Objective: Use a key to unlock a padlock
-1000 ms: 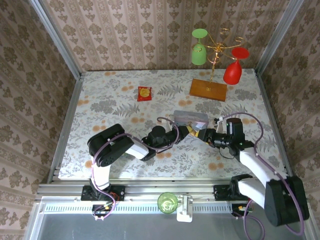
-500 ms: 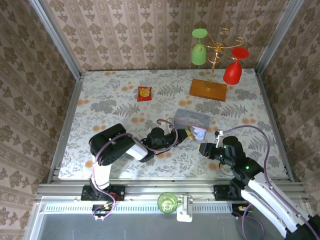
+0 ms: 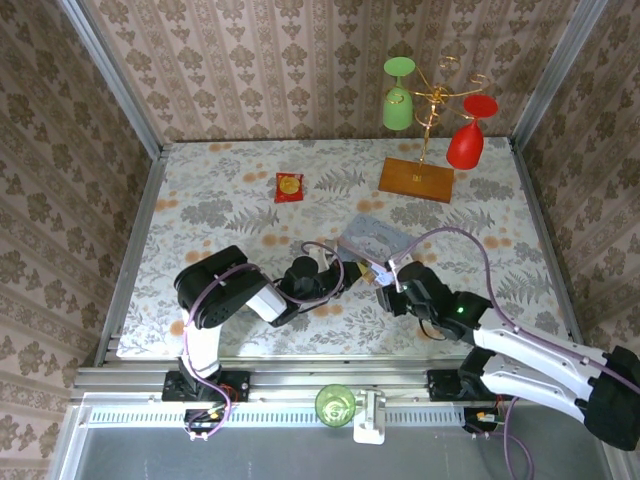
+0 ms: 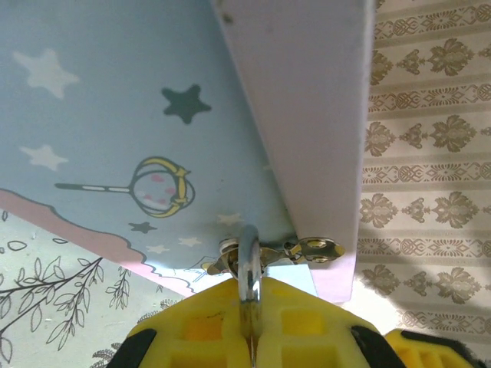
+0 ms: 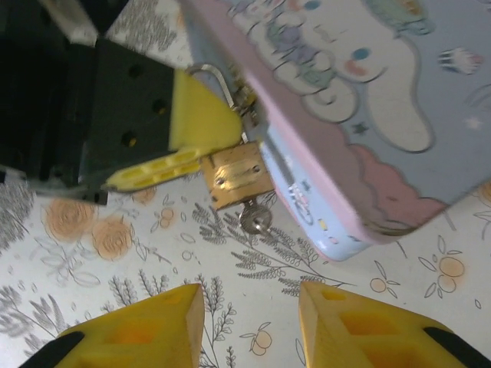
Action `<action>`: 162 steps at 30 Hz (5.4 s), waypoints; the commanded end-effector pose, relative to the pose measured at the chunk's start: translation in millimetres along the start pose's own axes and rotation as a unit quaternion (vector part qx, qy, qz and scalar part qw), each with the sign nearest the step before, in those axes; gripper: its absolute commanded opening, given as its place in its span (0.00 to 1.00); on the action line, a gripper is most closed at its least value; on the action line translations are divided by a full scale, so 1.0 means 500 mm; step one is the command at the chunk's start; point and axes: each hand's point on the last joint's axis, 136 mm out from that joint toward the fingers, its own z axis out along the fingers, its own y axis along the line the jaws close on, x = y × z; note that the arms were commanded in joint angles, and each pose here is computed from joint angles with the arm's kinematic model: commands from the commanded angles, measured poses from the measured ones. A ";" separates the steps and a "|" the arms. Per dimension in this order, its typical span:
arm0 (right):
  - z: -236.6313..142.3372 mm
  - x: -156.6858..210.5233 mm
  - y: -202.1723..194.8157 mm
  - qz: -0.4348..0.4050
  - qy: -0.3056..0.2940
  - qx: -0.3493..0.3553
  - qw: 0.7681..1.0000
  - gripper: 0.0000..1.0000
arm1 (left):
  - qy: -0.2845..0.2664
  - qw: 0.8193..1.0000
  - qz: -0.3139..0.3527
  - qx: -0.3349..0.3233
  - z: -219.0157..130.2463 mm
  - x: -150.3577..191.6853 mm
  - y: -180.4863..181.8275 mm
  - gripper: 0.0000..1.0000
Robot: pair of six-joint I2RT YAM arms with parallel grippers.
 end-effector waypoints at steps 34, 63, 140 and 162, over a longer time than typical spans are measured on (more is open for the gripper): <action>0.110 -0.016 0.064 -0.150 0.019 0.058 0.987 0.03 | 0.029 0.997 0.005 0.066 -0.043 0.023 -0.092 0.00; 0.080 -0.007 0.031 0.204 -0.013 -0.235 0.950 0.00 | 0.033 0.998 0.020 0.056 -0.046 0.044 -0.077 0.06; 0.045 -0.059 -0.214 0.325 -0.043 0.040 0.944 0.45 | 0.035 0.922 0.257 -0.287 0.015 0.065 0.086 0.47; 0.096 -0.014 -0.011 -0.066 -0.031 0.132 0.989 0.49 | -0.015 0.860 0.397 -0.322 -0.106 -0.263 -0.107 0.59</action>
